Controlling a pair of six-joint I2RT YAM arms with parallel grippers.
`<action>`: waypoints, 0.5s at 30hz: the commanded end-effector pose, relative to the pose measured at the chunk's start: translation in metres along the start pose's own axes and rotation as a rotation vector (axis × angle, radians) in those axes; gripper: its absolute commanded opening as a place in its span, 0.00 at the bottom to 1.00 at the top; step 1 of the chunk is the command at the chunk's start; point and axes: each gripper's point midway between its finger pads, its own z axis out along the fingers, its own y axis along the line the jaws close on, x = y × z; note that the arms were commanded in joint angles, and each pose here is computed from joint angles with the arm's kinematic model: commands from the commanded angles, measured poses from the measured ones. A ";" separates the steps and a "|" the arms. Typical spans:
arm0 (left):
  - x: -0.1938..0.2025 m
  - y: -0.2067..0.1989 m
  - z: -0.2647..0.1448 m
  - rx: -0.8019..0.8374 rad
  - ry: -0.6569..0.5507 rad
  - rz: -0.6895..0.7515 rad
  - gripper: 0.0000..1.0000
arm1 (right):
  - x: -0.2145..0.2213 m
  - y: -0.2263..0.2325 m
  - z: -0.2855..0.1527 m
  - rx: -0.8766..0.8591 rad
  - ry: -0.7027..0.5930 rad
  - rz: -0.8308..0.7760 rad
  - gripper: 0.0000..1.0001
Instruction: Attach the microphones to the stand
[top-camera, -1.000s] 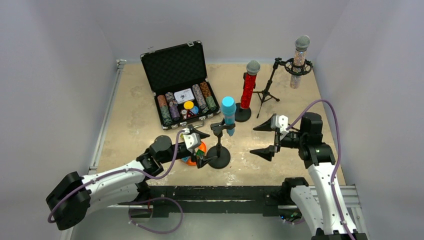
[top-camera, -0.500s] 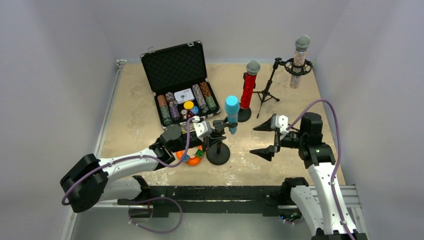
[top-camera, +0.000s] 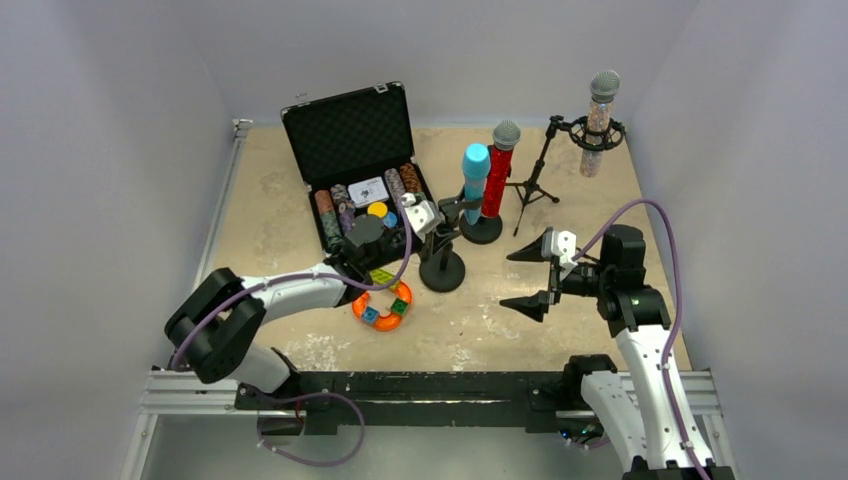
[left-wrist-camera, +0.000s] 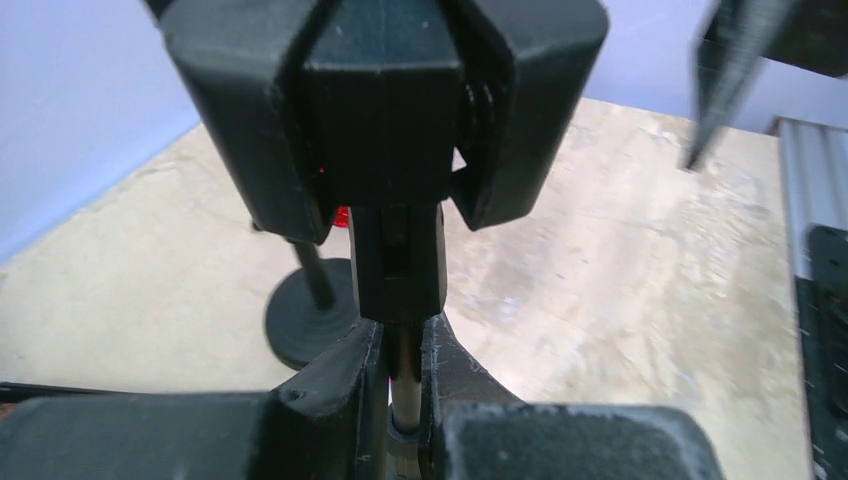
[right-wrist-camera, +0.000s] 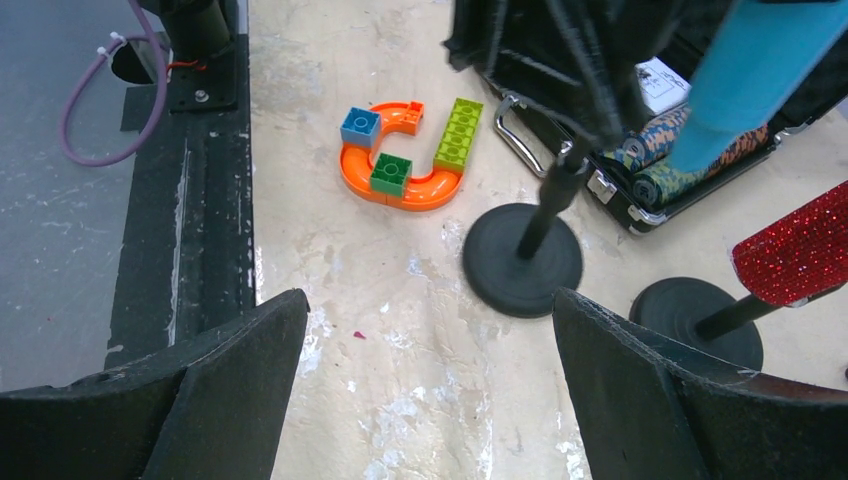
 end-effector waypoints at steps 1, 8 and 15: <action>-0.090 0.040 0.018 -0.084 -0.278 0.088 0.00 | 0.001 -0.004 -0.002 0.021 0.006 -0.029 0.96; -0.082 0.063 0.025 -0.126 -0.262 0.073 0.00 | 0.001 -0.004 -0.002 0.023 0.007 -0.032 0.96; -0.065 0.063 0.024 -0.138 -0.240 0.021 0.14 | 0.001 -0.005 -0.002 0.031 0.010 -0.034 0.96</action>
